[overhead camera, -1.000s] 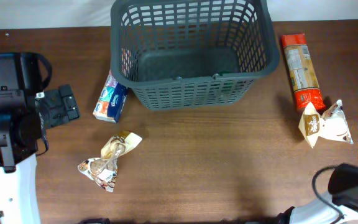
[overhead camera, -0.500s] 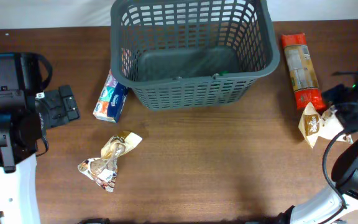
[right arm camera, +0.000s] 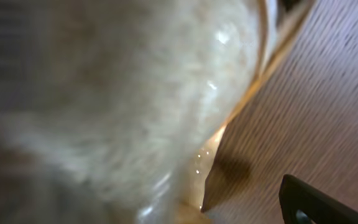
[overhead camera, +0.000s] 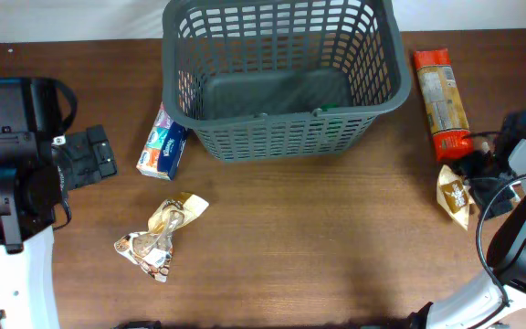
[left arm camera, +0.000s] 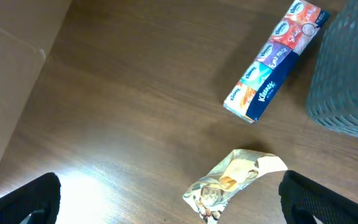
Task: Pack container
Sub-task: 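Lift the rice bag and carry it over the basket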
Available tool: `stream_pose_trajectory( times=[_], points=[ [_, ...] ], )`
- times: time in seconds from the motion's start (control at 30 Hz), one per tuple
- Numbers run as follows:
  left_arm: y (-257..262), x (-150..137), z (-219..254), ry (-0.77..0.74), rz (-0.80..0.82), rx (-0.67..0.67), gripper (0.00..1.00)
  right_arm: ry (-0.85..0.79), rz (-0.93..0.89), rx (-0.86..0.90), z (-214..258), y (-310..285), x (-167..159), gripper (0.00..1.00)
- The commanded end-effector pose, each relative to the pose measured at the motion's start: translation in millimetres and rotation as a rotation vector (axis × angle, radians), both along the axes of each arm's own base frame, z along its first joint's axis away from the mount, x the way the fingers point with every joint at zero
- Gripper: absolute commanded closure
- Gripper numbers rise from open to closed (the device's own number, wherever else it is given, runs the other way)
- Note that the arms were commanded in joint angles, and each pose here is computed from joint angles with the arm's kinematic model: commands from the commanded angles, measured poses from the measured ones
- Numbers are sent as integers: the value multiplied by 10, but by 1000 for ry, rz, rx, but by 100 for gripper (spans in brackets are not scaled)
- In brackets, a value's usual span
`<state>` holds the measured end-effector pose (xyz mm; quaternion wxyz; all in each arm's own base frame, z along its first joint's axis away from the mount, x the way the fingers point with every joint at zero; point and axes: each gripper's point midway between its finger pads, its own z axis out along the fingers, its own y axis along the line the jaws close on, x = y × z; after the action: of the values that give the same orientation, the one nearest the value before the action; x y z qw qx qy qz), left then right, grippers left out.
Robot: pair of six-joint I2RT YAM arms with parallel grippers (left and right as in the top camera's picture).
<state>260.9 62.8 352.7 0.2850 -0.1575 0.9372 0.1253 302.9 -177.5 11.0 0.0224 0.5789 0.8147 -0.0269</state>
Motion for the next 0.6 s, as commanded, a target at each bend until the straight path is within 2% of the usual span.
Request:
stream_pose_trajectory(
  times=[0.0, 0.03, 0.1, 0.2, 0.23, 0.37, 0.47, 0.57],
  points=[
    [-2, 7, -4, -2, 8, -12, 1, 5, 11, 6, -64, 48, -44, 1],
    [-2, 7, -4, -2, 8, -12, 1, 4, 20, 5, -69, 46, -41, 3],
    [-2, 8, -3, -3, 8, -12, 1, 2, 24, 4, -69, 44, -36, 15],
    [-2, 12, -1, -5, 8, -12, 1, 2, 24, 5, -69, 46, -36, 46],
    [-1, 17, 2, -7, 8, -12, 1, 1, 24, 7, -69, 50, -34, 53],
    [-1, 17, 2, -7, 8, -11, 1, -10, 27, 23, -71, 76, -15, 67],
    [-1, 17, 2, -7, 8, -12, 1, -13, 28, 27, -69, 82, -9, 95],
    [-1, 17, 2, -7, 8, -11, 1, -15, 32, 28, -57, 82, 0, 96]
  ],
)
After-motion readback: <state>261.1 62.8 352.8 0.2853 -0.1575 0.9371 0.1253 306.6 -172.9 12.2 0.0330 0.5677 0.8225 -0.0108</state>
